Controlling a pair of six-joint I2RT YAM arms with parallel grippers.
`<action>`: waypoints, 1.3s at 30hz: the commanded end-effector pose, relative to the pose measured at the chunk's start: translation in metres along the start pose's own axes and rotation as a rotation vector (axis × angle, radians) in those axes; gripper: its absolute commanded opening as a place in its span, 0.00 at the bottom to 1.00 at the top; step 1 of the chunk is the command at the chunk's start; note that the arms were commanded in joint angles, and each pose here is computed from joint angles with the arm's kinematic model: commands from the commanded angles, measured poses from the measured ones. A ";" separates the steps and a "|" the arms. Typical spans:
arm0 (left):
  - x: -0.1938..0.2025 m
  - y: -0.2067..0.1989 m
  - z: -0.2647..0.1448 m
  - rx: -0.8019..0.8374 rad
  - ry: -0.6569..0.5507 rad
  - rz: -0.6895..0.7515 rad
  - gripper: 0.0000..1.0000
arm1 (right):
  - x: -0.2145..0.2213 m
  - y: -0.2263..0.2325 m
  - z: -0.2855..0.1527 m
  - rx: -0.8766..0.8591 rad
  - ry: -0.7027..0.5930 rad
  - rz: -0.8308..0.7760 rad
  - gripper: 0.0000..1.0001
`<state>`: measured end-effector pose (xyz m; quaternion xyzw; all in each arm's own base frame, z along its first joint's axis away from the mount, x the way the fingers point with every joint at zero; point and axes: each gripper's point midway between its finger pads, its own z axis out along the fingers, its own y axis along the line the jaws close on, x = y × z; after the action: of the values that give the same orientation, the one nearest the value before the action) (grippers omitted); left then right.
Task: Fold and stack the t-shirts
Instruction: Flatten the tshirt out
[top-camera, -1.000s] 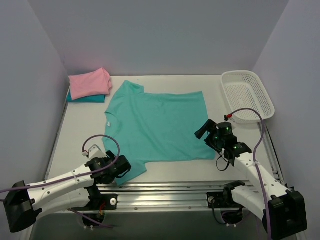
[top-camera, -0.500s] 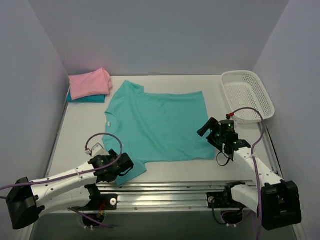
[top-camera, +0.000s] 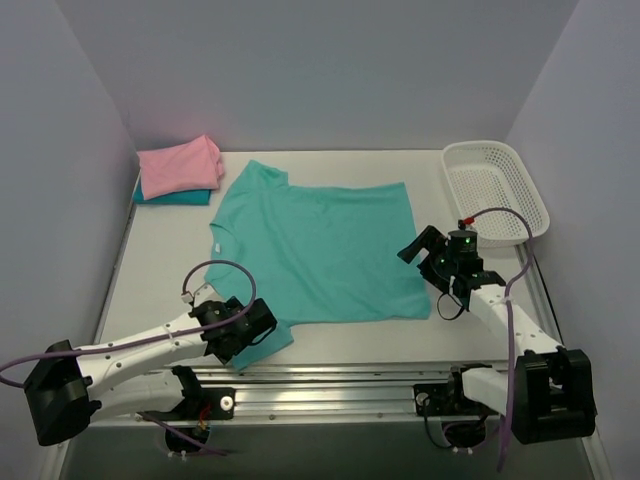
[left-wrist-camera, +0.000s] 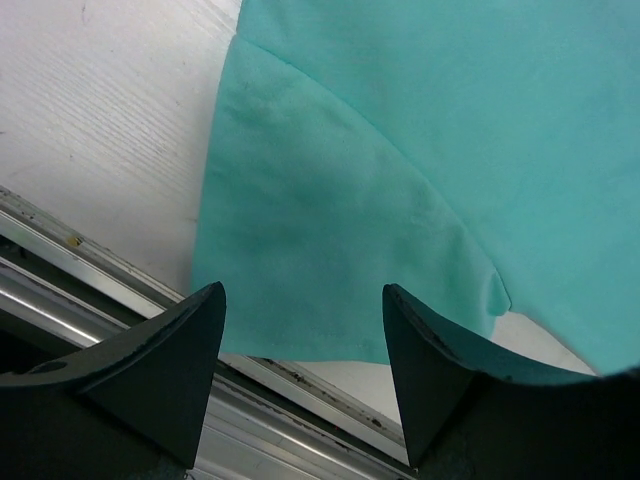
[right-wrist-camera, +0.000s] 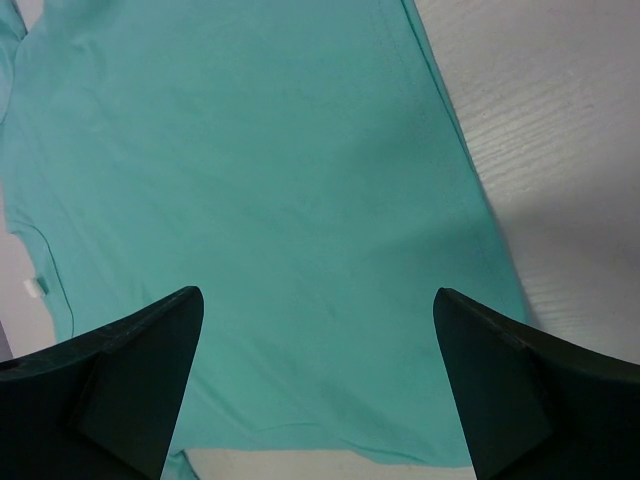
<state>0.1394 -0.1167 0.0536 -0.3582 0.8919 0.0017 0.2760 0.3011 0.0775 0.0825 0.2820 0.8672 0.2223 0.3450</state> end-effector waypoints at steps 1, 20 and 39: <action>-0.002 0.018 -0.005 -0.078 0.007 0.025 0.73 | -0.003 0.010 0.002 -0.037 0.000 -0.014 0.95; -0.019 0.049 0.005 0.011 0.063 -0.129 0.63 | 0.009 0.011 0.016 -0.033 0.048 -0.019 0.95; -0.013 0.008 0.021 0.003 0.167 -0.054 0.67 | 0.028 0.015 0.036 -0.043 0.107 0.015 0.94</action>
<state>0.1352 -0.0810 0.0269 -0.3943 0.8981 0.0013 0.1947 0.3092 0.1048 0.0490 0.2730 0.8815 0.2419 0.2999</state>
